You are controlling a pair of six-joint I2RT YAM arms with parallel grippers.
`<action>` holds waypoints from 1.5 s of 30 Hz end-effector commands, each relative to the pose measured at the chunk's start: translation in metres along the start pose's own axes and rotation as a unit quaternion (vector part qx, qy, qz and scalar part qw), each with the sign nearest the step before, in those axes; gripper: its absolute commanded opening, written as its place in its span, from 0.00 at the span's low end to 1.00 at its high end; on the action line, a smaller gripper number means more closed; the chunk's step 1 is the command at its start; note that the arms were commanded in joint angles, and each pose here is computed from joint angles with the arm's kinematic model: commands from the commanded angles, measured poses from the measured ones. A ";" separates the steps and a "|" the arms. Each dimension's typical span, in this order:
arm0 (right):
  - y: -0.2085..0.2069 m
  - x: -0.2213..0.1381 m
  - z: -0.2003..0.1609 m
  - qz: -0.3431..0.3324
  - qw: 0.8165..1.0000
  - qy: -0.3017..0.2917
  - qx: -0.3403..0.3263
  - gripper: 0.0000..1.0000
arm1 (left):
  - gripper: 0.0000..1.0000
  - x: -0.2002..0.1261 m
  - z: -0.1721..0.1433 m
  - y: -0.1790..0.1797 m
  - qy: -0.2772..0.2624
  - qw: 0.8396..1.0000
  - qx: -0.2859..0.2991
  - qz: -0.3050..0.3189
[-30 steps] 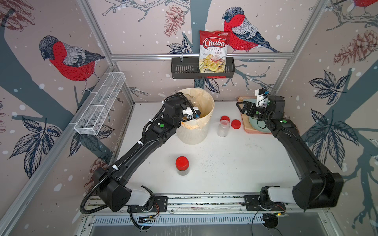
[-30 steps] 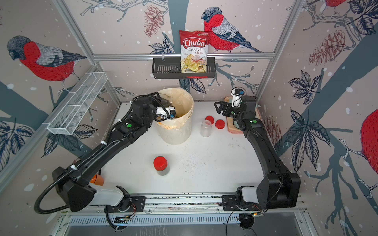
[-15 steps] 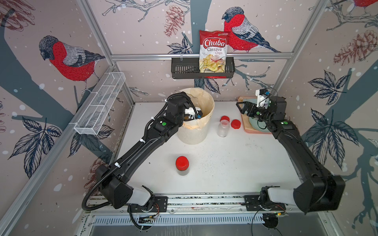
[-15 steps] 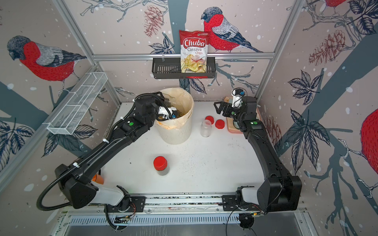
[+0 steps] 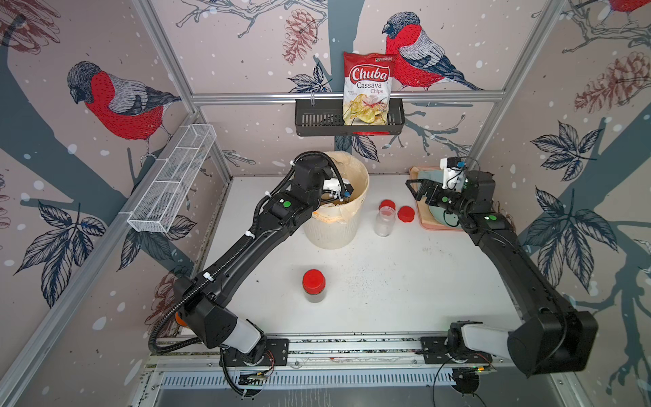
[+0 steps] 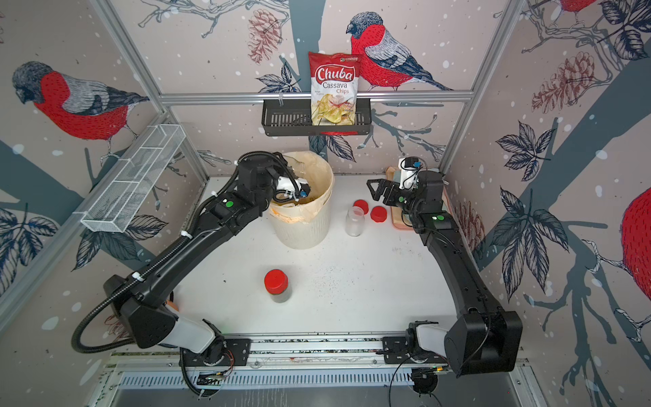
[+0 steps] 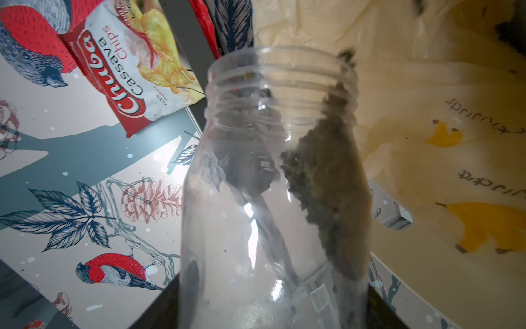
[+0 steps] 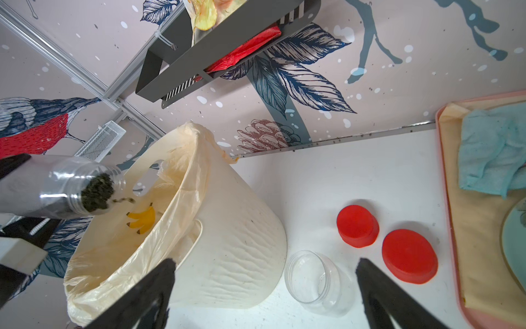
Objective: Empty moldy tea leaves from jars
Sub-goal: Pour the moldy tea leaves from the jar into the trash bin.
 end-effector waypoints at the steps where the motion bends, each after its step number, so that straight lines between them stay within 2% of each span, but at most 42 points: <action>1: 0.006 0.000 0.003 0.020 1.000 -0.011 -0.009 0.99 | 0.57 -0.007 0.003 0.000 0.003 1.000 -0.001 -0.026; 7: 0.008 -0.001 0.005 0.023 1.000 -0.012 -0.009 0.99 | 0.57 -0.010 -0.002 0.020 0.004 1.000 -0.008 -0.014; 14: 0.008 -0.001 0.004 0.024 1.000 -0.012 -0.009 0.99 | 0.57 -0.001 0.013 -0.008 -0.009 0.999 -0.007 -0.054; 22: 0.010 -0.001 0.006 0.025 1.000 -0.013 -0.011 0.99 | 0.57 -0.004 0.001 0.024 -0.003 0.999 -0.019 -0.038; 28: 0.011 -0.001 0.005 0.027 0.999 -0.013 -0.011 0.99 | 0.57 0.004 0.017 -0.002 -0.014 0.997 -0.018 -0.078; 35: 0.012 -0.001 0.006 0.031 0.999 -0.012 -0.012 0.99 | 0.57 -0.003 -0.001 0.025 0.000 0.999 -0.024 -0.047; 41: 0.011 -0.001 0.006 0.030 0.999 -0.013 -0.012 1.00 | 0.57 0.006 0.016 -0.009 -0.013 0.996 -0.022 -0.087; 45: 0.013 -0.002 0.007 0.033 0.999 -0.012 -0.013 1.00 | 0.57 0.002 0.007 0.006 -0.003 0.998 -0.015 -0.067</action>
Point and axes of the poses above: each gripper's point midway between its finger pads, its own x axis out along the fingers, its own y axis along the line the jaws close on, z = x × y, the point moved 9 cm from there along -x, back along the fingers, and after that the axes turned 6 degrees about x, right-handed, at the moved point
